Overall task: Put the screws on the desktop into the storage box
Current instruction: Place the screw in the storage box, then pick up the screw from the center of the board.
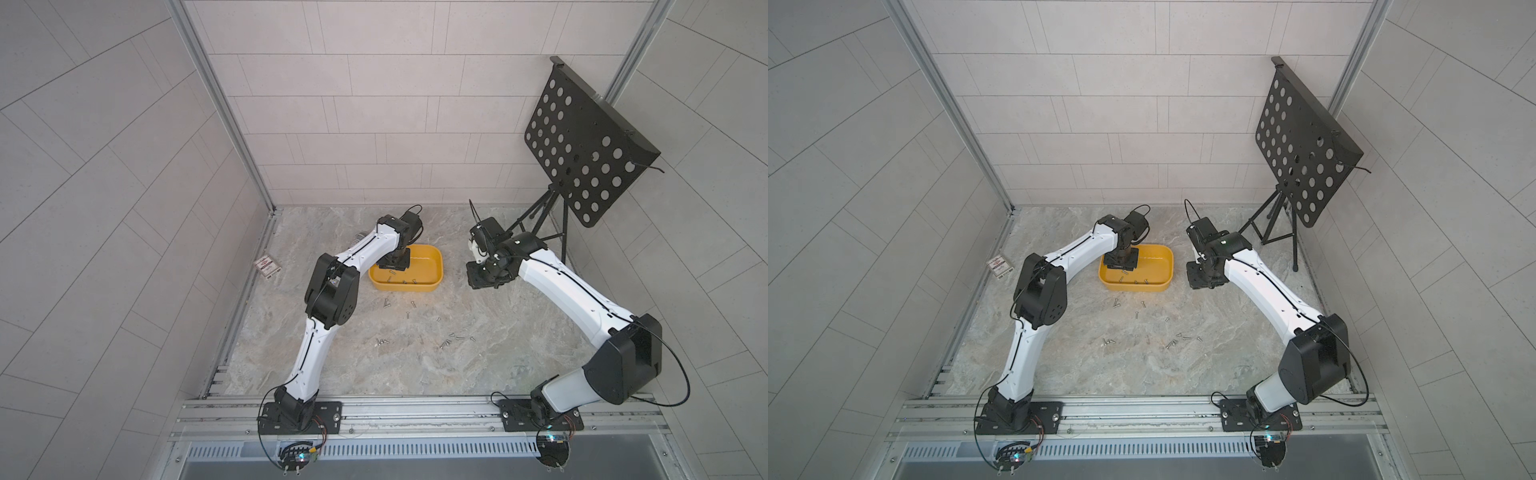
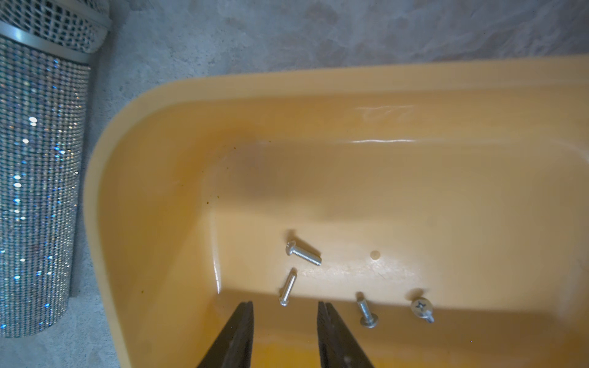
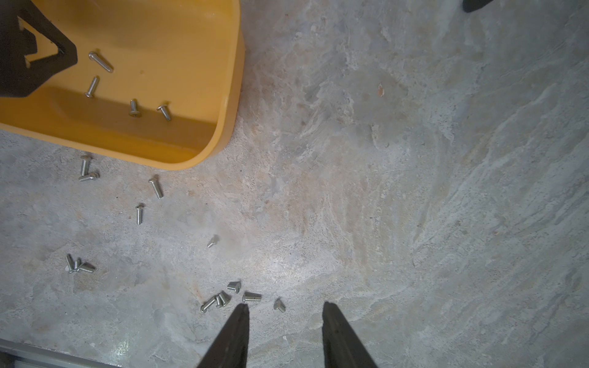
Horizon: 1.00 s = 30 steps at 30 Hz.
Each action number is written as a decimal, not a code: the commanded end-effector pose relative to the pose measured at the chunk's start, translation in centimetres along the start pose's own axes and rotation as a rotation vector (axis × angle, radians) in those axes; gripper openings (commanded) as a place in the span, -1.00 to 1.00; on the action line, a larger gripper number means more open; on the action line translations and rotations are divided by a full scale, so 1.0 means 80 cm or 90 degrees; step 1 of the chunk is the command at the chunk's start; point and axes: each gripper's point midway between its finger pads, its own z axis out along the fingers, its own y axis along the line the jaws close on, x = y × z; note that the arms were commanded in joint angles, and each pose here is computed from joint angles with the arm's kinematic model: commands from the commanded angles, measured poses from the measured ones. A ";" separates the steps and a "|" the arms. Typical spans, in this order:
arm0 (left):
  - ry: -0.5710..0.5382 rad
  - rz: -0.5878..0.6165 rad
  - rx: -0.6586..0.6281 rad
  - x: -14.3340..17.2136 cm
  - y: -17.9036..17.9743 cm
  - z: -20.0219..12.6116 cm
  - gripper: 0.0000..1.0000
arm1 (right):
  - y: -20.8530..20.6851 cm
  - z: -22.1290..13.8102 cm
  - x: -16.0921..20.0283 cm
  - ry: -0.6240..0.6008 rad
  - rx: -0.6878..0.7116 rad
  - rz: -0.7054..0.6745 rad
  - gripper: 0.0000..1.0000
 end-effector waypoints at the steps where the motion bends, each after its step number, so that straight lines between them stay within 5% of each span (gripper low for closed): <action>1: -0.009 0.001 -0.003 -0.005 0.008 -0.018 -0.19 | -0.007 -0.015 0.005 -0.006 0.009 0.004 -0.14; 19: -0.115 -0.018 0.019 0.035 0.091 -0.143 0.10 | -0.006 0.007 0.051 0.040 -0.018 0.034 -0.13; 30: -0.165 -0.065 0.003 0.086 0.185 -0.151 0.30 | -0.006 0.013 0.085 0.045 -0.043 0.065 -0.09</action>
